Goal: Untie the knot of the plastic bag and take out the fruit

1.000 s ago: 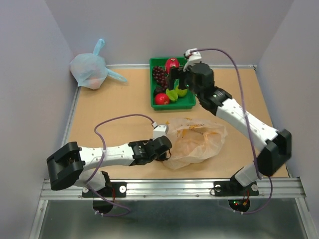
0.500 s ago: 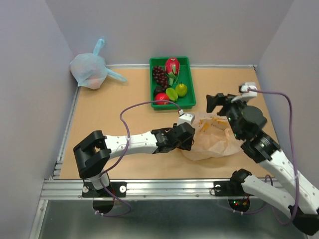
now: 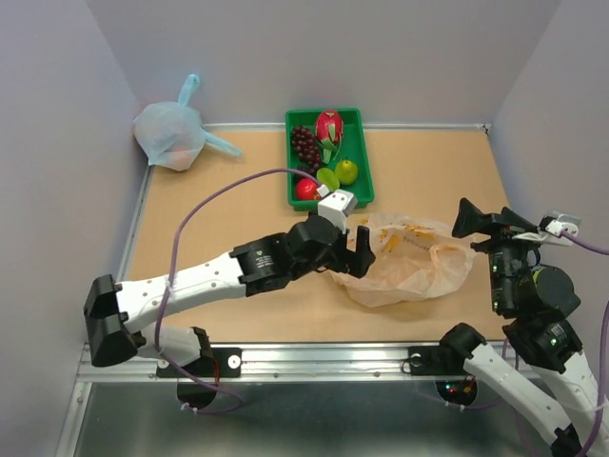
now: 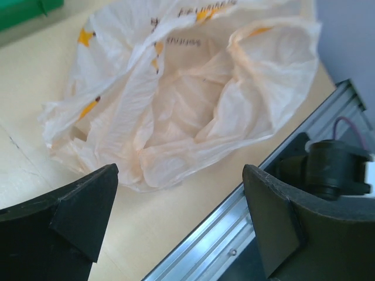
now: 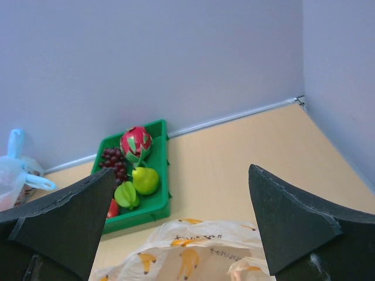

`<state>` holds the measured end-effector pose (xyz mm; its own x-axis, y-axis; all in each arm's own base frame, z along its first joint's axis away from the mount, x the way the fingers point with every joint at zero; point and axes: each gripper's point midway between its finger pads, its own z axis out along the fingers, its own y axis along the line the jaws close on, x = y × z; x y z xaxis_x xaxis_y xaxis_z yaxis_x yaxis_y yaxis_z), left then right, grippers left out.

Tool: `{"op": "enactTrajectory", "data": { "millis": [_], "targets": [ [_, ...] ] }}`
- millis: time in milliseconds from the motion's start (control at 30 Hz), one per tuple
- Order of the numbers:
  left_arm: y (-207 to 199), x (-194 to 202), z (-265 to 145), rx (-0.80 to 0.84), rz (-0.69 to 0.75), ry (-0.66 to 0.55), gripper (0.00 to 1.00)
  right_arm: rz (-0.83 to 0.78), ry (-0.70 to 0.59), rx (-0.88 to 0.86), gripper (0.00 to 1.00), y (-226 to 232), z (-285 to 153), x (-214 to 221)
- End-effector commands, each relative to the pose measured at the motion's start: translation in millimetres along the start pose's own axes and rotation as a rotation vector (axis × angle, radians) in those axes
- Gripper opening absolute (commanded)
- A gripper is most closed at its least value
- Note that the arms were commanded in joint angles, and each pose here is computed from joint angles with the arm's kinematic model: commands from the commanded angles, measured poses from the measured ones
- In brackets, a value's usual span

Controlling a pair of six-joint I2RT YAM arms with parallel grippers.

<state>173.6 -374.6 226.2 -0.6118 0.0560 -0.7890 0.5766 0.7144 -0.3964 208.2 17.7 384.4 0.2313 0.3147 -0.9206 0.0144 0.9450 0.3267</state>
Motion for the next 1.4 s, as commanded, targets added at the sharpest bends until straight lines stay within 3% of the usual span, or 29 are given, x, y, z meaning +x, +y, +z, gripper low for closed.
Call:
{"op": "enactTrajectory", "data": {
  "millis": [0, 133, 333, 500, 667, 967, 1167, 1367],
  "targets": [
    [15, -47, -38, -0.060, -0.011, -0.143, 0.99, -0.075, 0.031, 0.069, 1.00, -22, -8, 14],
    [84, -56, -68, -0.307, -0.074, -0.237, 0.99, -0.067, 0.025, 0.062, 1.00, -29, -16, 18],
    [178, -63, -145, -0.634, -0.144, -0.422, 0.99, -0.043, -0.016, 0.056, 1.00, -41, -30, 17],
    [225, -59, -209, -0.840, -0.156, -0.588, 0.99, -0.037, -0.011, 0.015, 1.00, -38, -33, 29],
    [244, -53, -253, -0.898, -0.241, -0.742, 0.99, -0.044, -0.009, 0.021, 1.00, -41, -35, 35],
    [255, -42, -318, -0.759, -0.471, -1.005, 0.99, -0.053, -0.032, 0.014, 1.00, -46, -40, 33],
    [257, -39, -332, -0.707, -0.522, -1.065, 0.99, -0.057, -0.036, 0.014, 1.00, -46, -41, 32],
    [254, -42, -328, -0.718, -0.496, -1.045, 0.99, -0.058, -0.039, 0.015, 1.00, -47, -41, 32]
  ]
}}
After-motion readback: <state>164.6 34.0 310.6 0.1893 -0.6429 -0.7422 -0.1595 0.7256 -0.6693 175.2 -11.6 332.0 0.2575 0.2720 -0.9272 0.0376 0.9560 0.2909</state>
